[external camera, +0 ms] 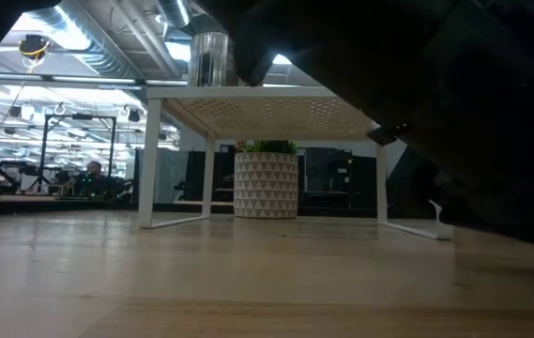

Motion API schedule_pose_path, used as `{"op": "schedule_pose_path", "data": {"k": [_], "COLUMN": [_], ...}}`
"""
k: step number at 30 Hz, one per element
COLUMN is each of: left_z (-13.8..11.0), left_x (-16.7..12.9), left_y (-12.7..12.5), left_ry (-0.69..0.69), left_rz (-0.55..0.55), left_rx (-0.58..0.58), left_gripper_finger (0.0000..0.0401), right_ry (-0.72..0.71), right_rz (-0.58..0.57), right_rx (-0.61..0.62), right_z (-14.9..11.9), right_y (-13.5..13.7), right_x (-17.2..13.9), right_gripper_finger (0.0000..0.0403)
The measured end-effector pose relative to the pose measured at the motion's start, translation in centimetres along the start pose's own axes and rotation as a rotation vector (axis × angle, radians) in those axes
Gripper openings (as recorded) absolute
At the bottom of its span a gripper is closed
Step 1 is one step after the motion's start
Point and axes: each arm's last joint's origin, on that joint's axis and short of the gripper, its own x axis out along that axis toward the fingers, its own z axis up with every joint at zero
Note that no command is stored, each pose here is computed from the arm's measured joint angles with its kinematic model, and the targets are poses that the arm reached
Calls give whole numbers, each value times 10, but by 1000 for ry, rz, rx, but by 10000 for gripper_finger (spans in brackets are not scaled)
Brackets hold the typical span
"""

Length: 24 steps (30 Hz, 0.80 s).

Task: Stock candles and vases on shelf
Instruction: Align the black patterned scented candle with the other scented candle on the shelf

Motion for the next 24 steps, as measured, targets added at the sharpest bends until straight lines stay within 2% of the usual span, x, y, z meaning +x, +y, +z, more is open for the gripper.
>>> {"op": "schedule_pose_path", "data": {"k": [5, 10, 24], "left_z": [-1, 10, 47], "left_x": [-3, -12, -57], "left_y": [-4, -7, -12], "left_ry": [-18, -54, -58], "left_rz": [40, 82, 239], "left_rx": [5, 3, 143], "left_gripper_finger": [293, 293, 294], "right_ry": [0, 0, 0], "right_rz": [0, 0, 0], "right_rx": [0, 0, 0], "right_z": [0, 0, 0], "right_y": [0, 0, 0], "right_x": [0, 0, 0], "right_gripper_finger": [124, 124, 124]}}
